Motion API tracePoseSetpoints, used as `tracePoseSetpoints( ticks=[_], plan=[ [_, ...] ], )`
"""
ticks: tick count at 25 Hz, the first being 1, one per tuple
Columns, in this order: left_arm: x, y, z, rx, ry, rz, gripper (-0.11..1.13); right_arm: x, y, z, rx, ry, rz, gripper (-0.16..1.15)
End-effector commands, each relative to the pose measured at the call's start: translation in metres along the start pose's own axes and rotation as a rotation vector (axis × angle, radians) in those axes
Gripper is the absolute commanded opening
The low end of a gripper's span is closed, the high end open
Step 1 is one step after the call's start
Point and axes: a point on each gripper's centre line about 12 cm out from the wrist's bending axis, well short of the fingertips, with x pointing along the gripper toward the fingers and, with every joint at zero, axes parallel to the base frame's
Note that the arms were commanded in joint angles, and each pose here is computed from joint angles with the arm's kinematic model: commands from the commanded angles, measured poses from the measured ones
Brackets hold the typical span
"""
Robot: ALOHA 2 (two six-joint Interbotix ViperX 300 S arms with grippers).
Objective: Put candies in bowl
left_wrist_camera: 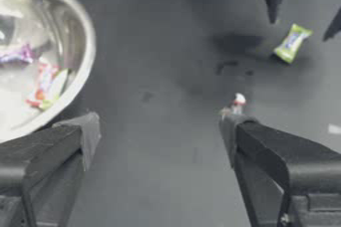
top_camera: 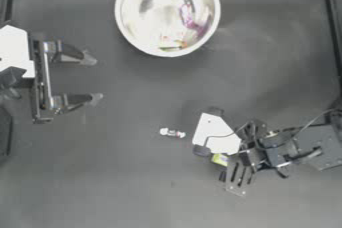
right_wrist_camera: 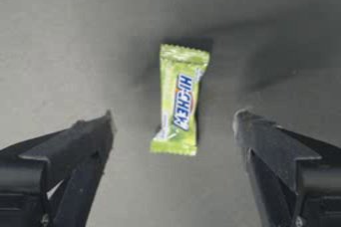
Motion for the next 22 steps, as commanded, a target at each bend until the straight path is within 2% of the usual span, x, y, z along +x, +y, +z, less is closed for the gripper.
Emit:
tracePoseSetpoints(
  ticks=[1,10,22],
  plan=[
    [-0.002,0.0,0.007,-0.002,-0.026,0.001,1.02,-0.002,0.004,0.005,-0.004,-0.018,0.008,1.0],
    [-0.002,0.0,0.007,-0.002,-0.026,0.001,1.02,0.006,0.006,0.007,-0.006,-0.033,-0.024,1.0],
    [-0.002,0.0,0.006,-0.008,-0.024,0.0,1.02,0.012,0.008,0.007,-0.013,-0.025,-0.034,0.99]
  ],
)
